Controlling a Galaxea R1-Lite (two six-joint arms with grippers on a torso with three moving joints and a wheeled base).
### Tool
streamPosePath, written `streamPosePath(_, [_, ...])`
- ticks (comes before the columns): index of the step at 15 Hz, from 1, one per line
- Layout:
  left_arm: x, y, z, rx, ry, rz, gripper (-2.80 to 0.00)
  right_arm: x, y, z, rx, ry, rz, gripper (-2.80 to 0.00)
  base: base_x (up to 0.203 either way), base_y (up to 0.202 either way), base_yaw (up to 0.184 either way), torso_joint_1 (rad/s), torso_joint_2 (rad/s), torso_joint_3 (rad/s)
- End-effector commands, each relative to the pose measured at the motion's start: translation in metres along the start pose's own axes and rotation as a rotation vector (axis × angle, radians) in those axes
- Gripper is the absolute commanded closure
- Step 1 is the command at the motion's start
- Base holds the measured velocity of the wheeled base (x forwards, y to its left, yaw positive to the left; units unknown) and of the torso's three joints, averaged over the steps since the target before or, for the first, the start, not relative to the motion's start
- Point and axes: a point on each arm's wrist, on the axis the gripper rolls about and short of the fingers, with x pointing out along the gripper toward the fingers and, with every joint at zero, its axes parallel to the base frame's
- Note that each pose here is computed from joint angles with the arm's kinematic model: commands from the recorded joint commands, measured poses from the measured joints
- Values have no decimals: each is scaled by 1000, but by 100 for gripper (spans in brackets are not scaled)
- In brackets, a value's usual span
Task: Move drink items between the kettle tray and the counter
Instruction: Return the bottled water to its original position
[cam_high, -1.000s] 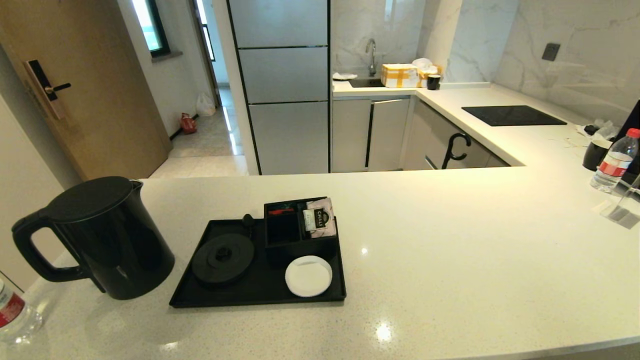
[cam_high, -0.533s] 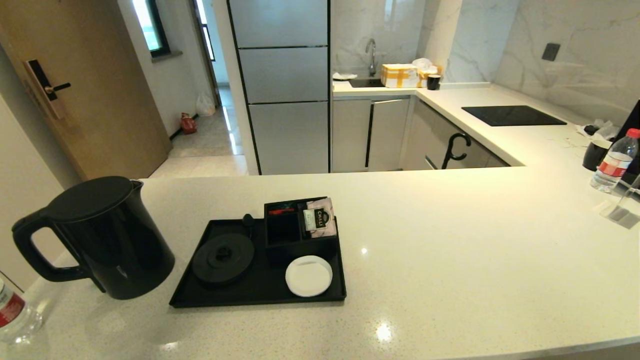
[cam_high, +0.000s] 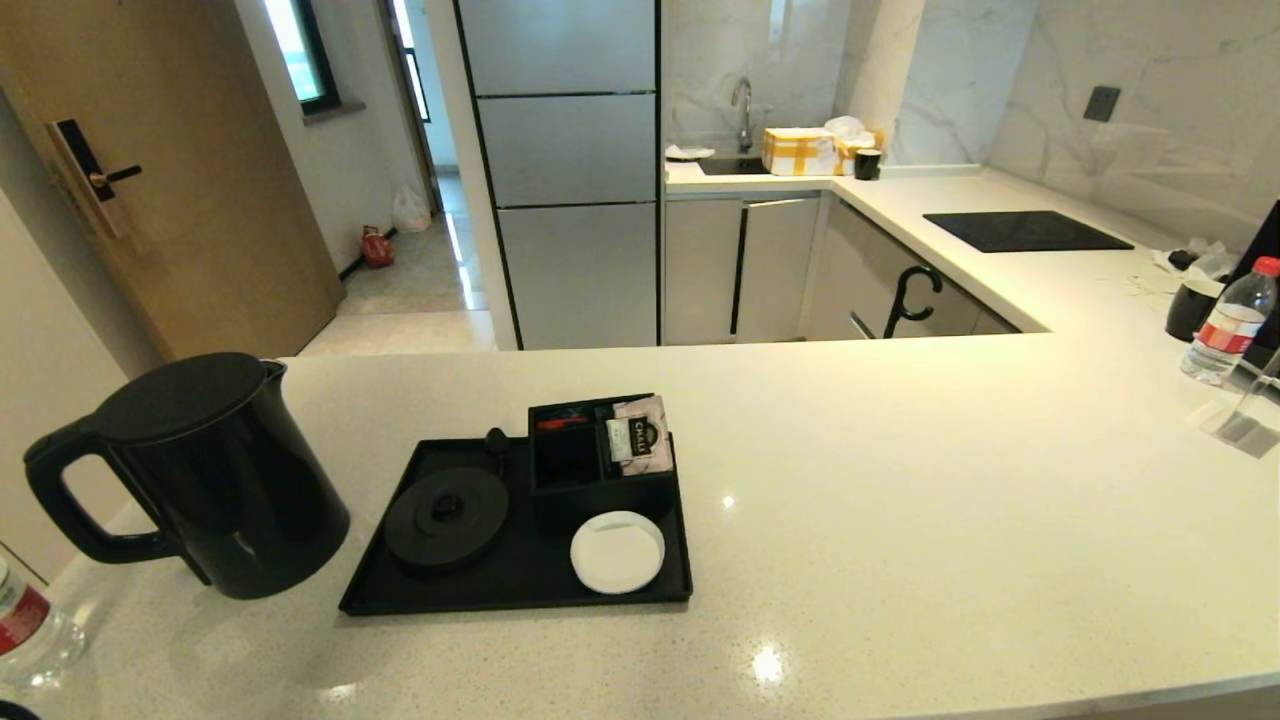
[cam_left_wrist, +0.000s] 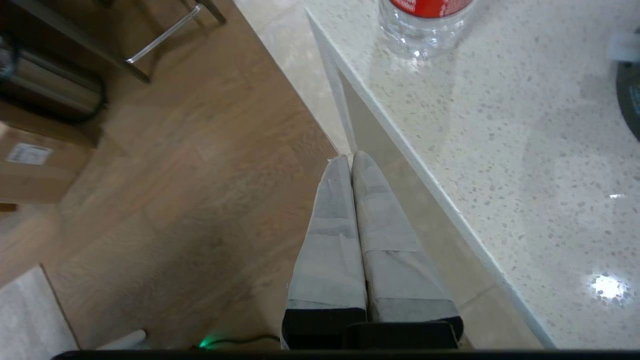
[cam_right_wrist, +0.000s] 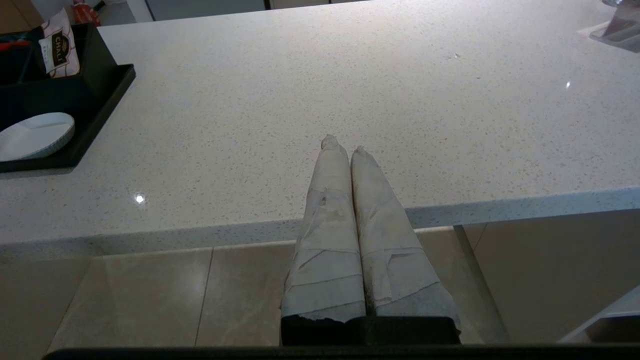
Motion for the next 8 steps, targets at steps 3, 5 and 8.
streamPosePath(3, [9, -2, 0, -4, 9, -6, 0, 0, 0, 0, 0, 1, 0, 0, 0, 0, 0, 0, 0, 0])
streamPosePath(5, [9, -2, 0, -4, 9, -6, 0, 0, 0, 0, 0, 1, 0, 0, 0, 0, 0, 0, 0, 0])
streamPosePath(8, [8, -4, -1, -4, 15, -69, 0, 0, 0, 0, 0, 2, 0, 0, 0, 0, 0, 0, 0, 0])
